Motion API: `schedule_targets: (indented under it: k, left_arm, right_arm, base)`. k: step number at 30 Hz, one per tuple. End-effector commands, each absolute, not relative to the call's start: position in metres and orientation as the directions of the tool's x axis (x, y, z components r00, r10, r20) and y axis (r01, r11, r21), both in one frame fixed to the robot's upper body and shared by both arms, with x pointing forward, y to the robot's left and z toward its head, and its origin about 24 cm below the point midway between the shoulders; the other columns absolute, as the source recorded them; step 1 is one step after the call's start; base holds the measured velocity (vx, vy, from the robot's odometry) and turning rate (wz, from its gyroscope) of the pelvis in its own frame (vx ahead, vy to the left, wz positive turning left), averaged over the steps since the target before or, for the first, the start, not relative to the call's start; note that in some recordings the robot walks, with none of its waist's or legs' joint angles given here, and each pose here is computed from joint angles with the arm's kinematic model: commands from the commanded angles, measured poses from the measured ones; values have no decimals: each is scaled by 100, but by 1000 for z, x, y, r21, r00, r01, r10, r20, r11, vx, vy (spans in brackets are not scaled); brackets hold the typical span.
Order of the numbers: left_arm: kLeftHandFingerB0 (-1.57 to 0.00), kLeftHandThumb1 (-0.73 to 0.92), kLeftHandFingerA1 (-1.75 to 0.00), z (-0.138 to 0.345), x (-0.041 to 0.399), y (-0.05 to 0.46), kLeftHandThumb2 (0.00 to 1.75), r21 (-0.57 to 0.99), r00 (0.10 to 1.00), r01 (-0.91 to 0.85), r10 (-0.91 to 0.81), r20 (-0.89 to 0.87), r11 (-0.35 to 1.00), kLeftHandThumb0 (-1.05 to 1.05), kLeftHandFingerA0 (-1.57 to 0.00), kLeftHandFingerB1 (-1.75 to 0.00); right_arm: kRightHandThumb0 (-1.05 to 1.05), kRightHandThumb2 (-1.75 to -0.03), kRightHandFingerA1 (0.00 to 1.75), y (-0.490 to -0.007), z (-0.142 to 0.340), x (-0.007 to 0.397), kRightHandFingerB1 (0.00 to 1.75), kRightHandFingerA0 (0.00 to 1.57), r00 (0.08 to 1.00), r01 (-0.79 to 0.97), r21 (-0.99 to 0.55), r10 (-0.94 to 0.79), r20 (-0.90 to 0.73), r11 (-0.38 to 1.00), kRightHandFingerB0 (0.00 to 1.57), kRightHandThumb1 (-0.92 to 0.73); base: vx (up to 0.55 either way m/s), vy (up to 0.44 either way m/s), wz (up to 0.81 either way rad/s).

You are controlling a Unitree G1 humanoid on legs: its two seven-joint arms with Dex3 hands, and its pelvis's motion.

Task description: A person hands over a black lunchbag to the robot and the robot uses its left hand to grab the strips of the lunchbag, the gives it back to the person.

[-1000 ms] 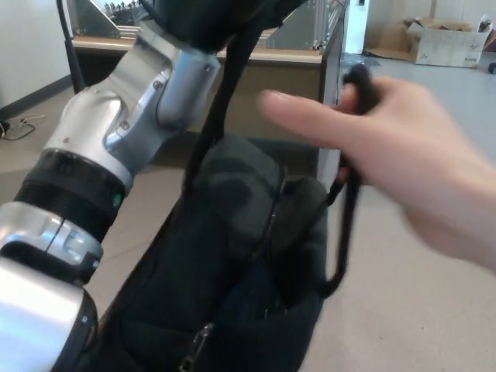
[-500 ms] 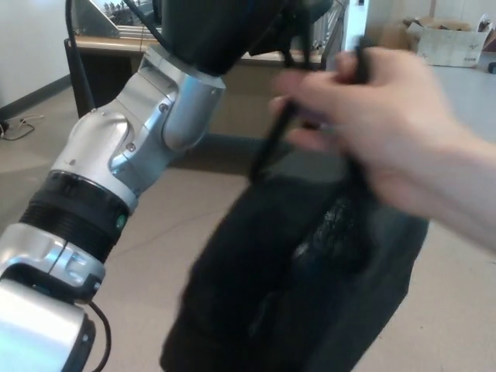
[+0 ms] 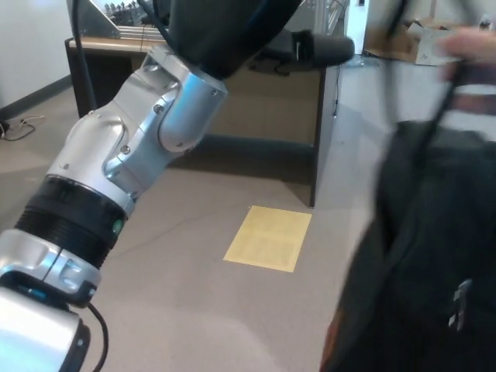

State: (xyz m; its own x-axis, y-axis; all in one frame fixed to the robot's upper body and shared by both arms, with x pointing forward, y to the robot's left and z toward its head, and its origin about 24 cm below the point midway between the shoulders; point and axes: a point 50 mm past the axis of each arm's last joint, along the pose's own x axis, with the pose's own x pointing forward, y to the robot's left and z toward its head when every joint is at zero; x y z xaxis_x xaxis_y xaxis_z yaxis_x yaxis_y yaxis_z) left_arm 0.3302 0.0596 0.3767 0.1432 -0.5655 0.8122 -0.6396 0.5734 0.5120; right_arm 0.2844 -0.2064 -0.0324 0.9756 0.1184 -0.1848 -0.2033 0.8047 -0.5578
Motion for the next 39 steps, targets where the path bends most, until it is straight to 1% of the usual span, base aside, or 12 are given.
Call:
schedule_targets:
  k: [1,9,10,15,16,18,24,25,30,31,32,39]
  left_arm:
    - [0,63,0,367,341,79,60,746,428,-518,-628,650,419,-94,0,0]
    - [0,50,0,352,332,101,88,782,470,-468,-634,614,411,-95,0,0]
    - [0,64,0,343,329,112,60,763,460,-464,-613,642,451,-97,0,0]
    - [0,54,0,302,310,153,57,699,452,-471,-532,716,539,-81,0,0]
    - [0,54,0,293,307,159,58,690,463,-473,-512,724,548,-78,0,0]
    - [0,46,0,276,301,172,81,677,475,-478,-484,735,559,-77,0,-1]
    - [0,38,-7,197,279,224,73,671,606,-428,-359,710,605,-60,0,-7]
    - [-2,38,-14,183,276,232,74,670,624,-439,-334,707,598,-59,0,-12]
    - [-7,37,-13,111,254,260,73,693,790,-399,-159,592,601,-56,0,-22]
    - [-8,45,-23,90,244,270,53,705,837,-381,-101,538,599,-50,0,-24]
    - [-9,44,-22,69,234,279,54,707,876,-354,-48,479,612,-45,0,-25]
    - [-14,50,-25,15,206,307,55,775,944,-317,107,312,547,-54,-5,-26]
  right_arm:
    - [-51,-60,47,-210,-34,282,47,66,977,-190,-548,105,-183,815,66,-65]
    - [-54,-60,48,-209,-32,284,47,69,977,-195,-552,108,-186,811,65,-64]
    - [-53,-59,48,-209,-32,284,47,69,978,-186,-545,103,-181,818,67,-63]
    - [-47,-59,48,-209,-34,282,47,67,980,-170,-522,88,-177,836,67,-63]
    - [-51,-90,63,-209,-34,281,59,63,981,-170,-529,89,-175,832,58,-54]
    - [-50,-59,47,-210,-35,281,46,68,979,-173,-540,87,-182,824,66,-64]
    - [-52,-93,63,-212,-36,279,57,63,980,-174,-568,83,-181,804,53,-56]
    - [-52,-60,47,-212,-36,278,46,67,980,-168,-562,78,-181,810,64,-65]
    - [-52,-60,47,-220,-37,273,46,65,985,-140,-565,55,-165,813,64,-66]
    - [-55,-93,62,-221,-37,272,57,60,986,-134,-563,50,-162,816,54,-57]
    - [-51,-60,47,-221,-38,270,46,66,987,-123,-557,41,-157,822,65,-65]
    - [-53,-60,47,-224,-37,271,44,66,988,-102,-559,21,-150,823,62,-66]
  base:
    - [0,0,0]
    - [0,0,0]
    - [0,0,0]
    - [0,0,0]
    - [0,0,0]
    - [0,0,0]
    - [0,0,0]
    - [0,0,0]
    - [0,0,0]
    - [0,0,0]
    - [0,0,0]
    - [0,0,0]
